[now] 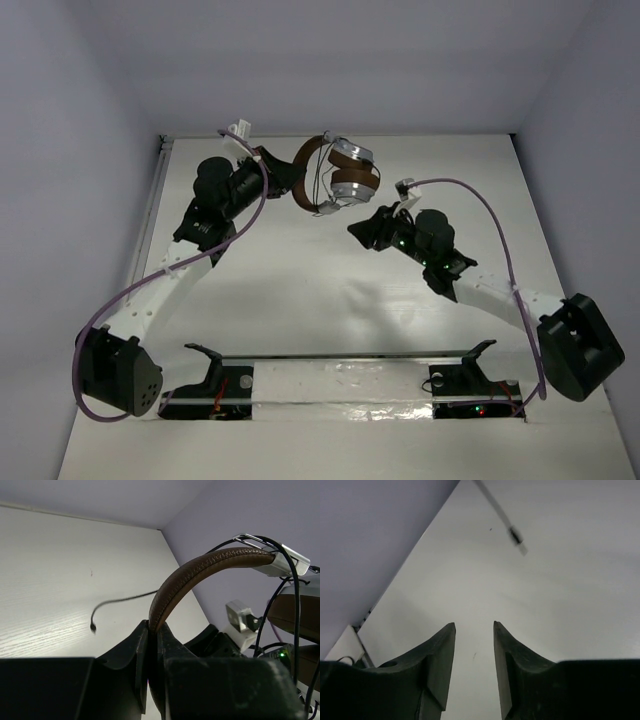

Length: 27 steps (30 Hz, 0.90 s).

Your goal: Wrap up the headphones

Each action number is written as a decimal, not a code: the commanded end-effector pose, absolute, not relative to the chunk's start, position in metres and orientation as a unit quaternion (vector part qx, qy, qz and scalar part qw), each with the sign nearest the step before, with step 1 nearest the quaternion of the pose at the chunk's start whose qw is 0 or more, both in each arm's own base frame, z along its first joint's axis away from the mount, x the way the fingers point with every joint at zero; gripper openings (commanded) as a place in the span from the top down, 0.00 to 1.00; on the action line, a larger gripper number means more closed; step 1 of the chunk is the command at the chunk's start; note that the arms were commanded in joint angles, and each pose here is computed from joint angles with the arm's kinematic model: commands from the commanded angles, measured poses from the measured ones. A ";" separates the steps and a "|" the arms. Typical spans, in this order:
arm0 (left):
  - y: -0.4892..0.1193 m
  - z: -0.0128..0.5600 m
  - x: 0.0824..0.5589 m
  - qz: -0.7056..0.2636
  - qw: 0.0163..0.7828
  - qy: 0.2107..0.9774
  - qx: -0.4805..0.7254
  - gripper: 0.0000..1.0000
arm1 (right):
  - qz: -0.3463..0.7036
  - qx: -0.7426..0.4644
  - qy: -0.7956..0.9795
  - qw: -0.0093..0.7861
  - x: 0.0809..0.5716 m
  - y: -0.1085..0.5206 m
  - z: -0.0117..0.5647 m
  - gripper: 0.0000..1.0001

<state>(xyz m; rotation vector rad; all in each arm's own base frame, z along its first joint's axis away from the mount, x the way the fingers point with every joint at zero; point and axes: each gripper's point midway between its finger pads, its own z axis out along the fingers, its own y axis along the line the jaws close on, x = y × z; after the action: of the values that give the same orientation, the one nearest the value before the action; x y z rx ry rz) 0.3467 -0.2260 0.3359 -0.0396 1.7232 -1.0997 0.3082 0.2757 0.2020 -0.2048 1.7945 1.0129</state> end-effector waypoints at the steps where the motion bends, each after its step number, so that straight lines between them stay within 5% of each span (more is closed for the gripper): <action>1: -0.223 0.401 0.336 -0.488 0.575 0.657 0.006 1.00 | 0.352 -0.090 0.721 0.590 0.328 0.253 0.230 0.56; 6: -0.225 0.397 0.334 -0.489 0.567 0.663 0.010 1.00 | 0.376 -0.182 0.700 0.580 0.327 0.281 0.244 0.44; 13: -0.228 0.387 0.329 -0.489 0.555 0.673 0.014 1.00 | 0.430 -0.218 0.645 0.593 0.340 0.315 0.265 0.39; 19: -0.240 0.382 0.316 -0.491 0.542 0.682 0.027 1.00 | 0.392 -0.207 0.651 0.616 0.385 0.327 0.267 0.40; 27: -0.237 0.387 0.314 -0.483 0.548 0.682 0.027 1.00 | 0.391 -0.201 0.664 0.605 0.343 0.298 0.254 0.53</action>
<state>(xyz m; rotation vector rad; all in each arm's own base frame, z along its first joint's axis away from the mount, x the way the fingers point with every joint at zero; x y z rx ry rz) 0.3214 -0.2406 0.3325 0.0326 1.7759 -1.1142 0.3527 0.3080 0.2376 -0.4674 1.6057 0.9162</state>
